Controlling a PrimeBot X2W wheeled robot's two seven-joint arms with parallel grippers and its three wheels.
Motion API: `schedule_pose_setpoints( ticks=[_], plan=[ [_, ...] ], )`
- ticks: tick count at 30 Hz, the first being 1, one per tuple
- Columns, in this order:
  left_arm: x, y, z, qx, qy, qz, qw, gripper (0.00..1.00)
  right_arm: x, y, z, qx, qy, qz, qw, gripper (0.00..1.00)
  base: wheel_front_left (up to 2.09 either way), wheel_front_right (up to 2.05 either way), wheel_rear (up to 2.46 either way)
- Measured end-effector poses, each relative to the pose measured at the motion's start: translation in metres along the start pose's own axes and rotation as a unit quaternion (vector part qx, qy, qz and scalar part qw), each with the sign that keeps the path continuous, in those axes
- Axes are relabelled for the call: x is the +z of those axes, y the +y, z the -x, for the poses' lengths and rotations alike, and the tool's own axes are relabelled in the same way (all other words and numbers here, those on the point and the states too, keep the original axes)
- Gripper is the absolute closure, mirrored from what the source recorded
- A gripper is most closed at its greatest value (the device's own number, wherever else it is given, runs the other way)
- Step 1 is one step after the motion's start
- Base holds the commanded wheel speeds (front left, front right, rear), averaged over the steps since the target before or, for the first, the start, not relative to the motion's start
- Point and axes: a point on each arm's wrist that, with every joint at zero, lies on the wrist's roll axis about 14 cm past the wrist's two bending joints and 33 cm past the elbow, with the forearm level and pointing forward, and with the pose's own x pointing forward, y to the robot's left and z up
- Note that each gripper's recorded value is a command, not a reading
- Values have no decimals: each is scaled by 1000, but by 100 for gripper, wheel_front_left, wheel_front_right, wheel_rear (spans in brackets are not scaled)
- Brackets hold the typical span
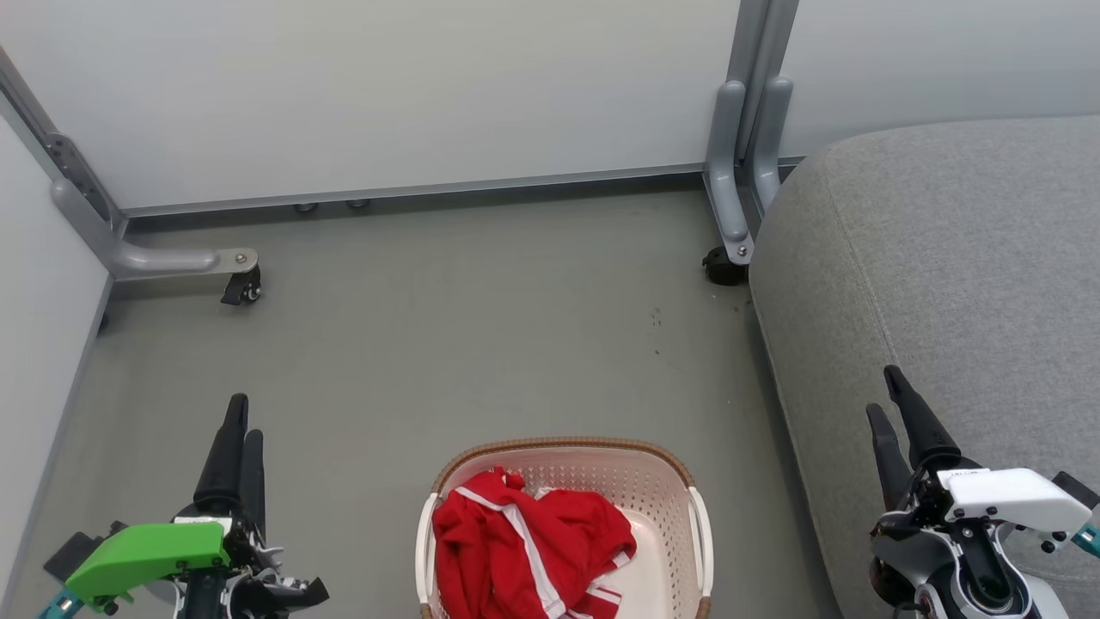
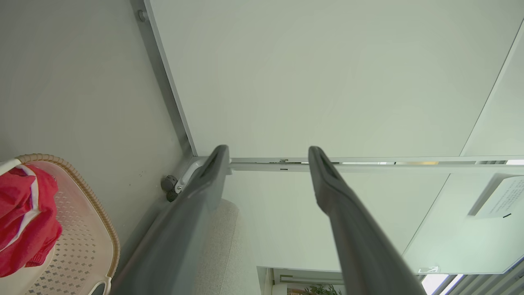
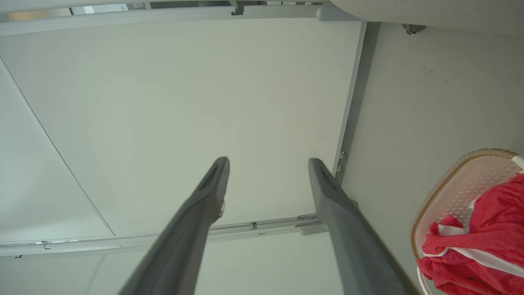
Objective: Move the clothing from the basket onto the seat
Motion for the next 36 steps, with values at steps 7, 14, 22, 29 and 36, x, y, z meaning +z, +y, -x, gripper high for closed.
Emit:
schedule_pose_setpoints(
  ticks=[7,14,22,29,36],
  plan=[
    [-9,-9,-2,-12,7,-45,999,0,-2,7,-1,9,-2,46,999,0,0,0,0],
    [-10,-23,-6,-33,3,-128,991,0,-3,18,-3,25,-4,135,991,0,0,0,0],
    [-18,-31,-6,-48,11,-232,971,0,-8,28,-3,41,-2,235,971,0,0,0,0],
    [-23,-32,-6,-55,16,-312,948,0,-11,30,-2,48,1,326,944,0,0,0,0],
    [-30,-30,-6,-61,23,-381,922,0,-15,29,0,52,2,390,919,0,0,0,0]
  ],
)
